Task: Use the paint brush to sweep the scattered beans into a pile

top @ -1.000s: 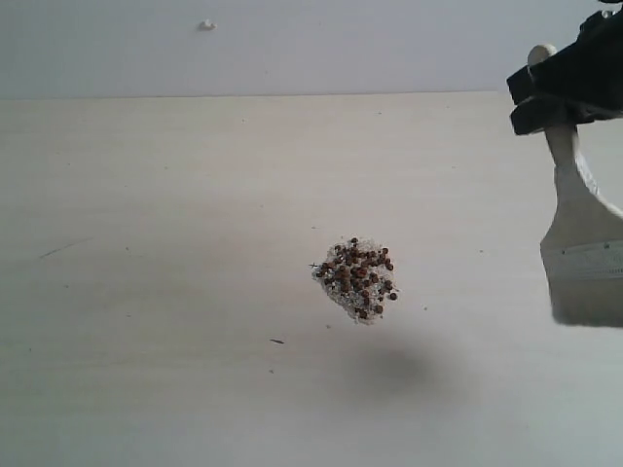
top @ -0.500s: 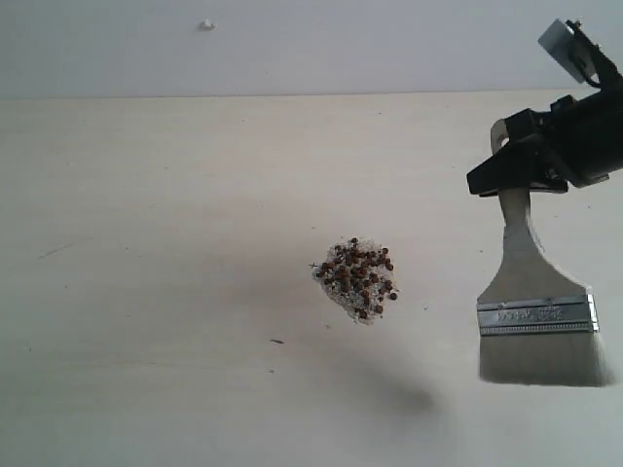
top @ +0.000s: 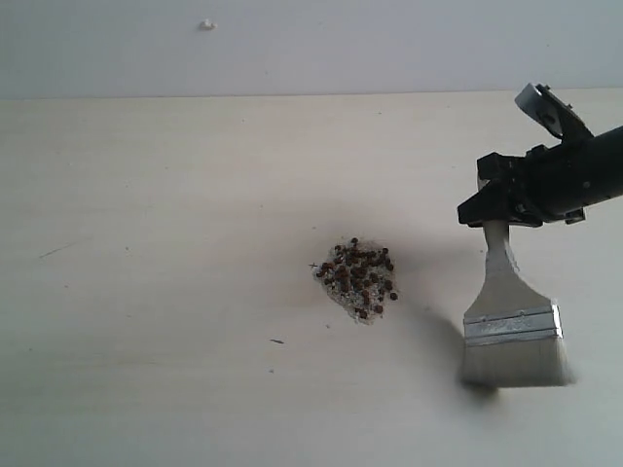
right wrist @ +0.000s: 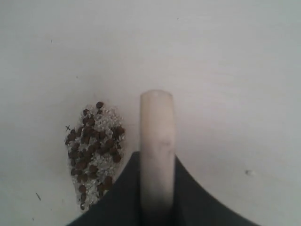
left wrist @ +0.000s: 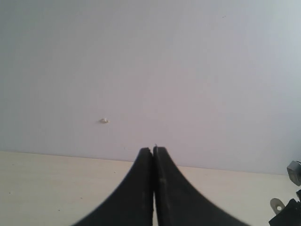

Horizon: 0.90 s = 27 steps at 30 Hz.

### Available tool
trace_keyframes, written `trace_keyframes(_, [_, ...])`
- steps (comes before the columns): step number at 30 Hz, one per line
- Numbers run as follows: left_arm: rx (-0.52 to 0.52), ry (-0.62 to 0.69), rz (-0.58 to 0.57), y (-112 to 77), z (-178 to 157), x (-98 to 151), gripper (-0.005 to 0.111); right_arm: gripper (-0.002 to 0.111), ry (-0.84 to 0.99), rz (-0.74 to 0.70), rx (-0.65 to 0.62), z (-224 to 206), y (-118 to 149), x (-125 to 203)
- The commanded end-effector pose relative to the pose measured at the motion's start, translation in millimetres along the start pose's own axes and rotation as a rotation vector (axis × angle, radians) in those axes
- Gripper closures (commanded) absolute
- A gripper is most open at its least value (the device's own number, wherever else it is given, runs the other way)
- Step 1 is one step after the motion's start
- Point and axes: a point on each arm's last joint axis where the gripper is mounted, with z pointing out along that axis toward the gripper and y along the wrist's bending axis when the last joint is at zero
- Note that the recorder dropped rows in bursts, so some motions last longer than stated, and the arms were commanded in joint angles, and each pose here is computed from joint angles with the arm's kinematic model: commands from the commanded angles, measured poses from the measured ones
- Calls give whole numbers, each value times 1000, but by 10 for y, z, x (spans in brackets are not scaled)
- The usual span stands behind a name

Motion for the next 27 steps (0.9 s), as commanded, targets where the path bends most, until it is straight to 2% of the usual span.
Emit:
trace_keyframes(1, [0, 0, 1, 4, -5, 13, 107, 106, -61, -48, 50, 0, -61, -62])
trace_keyframes(5, [0, 0, 1, 4, -5, 13, 107, 95, -111, -56, 81, -6, -88, -109])
trace_keyframes(12, [0, 0, 1, 4, -5, 13, 107, 73, -185, -51, 242, -39, -230, -178])
trace_keyframes(16, [0, 0, 1, 4, -5, 13, 107, 67, -201, -48, 279, -50, -262, -192])
trace_keyframes(22, [0, 0, 1, 4, -5, 13, 107, 70, -216, -27, 302, -68, -275, -198])
trace_keyframes(25, [0, 0, 1, 4, -5, 13, 107, 87, -274, 39, 348, -155, -261, -175])
trace_keyframes(27, [0, 0, 1, 4, -5, 13, 107, 102, -333, 44, 392, -271, -214, -124])
